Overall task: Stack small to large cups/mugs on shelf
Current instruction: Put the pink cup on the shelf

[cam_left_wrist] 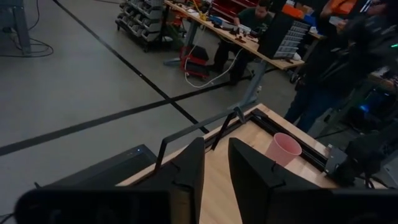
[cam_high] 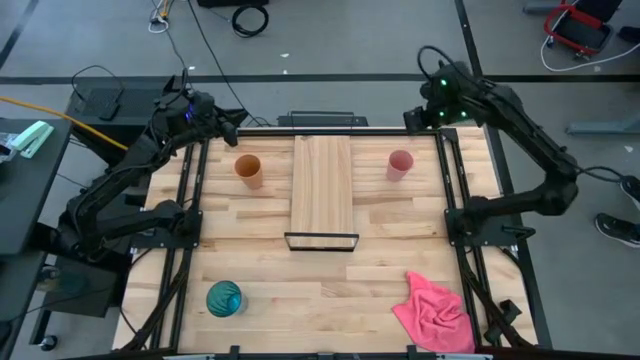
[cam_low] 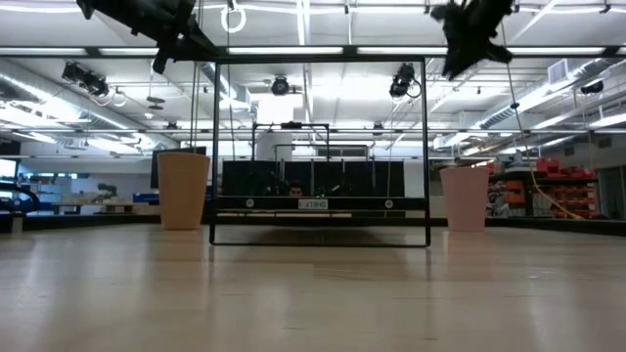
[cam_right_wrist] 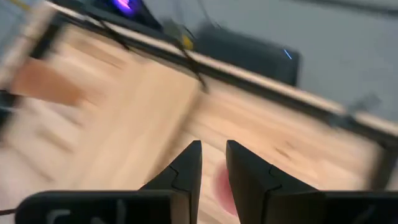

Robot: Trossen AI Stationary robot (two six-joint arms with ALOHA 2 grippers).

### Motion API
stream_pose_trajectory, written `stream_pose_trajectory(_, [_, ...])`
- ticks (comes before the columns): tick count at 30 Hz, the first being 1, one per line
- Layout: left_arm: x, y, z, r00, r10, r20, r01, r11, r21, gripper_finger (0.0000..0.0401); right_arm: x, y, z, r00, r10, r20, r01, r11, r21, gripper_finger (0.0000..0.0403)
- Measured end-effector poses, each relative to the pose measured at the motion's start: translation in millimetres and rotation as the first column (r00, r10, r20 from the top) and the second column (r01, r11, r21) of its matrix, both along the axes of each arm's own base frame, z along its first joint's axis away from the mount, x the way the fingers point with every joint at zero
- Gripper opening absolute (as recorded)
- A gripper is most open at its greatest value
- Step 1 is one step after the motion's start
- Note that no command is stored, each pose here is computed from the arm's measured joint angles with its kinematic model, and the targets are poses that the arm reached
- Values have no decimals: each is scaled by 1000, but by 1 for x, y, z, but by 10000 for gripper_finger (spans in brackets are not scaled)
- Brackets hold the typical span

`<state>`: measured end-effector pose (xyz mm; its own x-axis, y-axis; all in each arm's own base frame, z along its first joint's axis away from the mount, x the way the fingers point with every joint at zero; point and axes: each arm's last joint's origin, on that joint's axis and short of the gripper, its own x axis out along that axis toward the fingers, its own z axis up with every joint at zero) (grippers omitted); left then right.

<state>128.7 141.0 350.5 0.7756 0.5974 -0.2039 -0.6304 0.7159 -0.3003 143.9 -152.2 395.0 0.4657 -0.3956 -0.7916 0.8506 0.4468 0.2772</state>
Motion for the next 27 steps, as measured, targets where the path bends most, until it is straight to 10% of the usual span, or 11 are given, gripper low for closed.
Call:
stream_pose_trajectory(12, [0, 0, -2, 1000, 0, -11, 0, 1000, -13, 83, 9, -32, -68, 960, 51, -275, 23, 966, 257, 82])
stream_pose_trajectory(27, [0, 0, -3, 1000, -1, -23, 0, 1000, -22, 89, 7, -33, -134, 943, 41, -331, 55, 959, 277, 82])
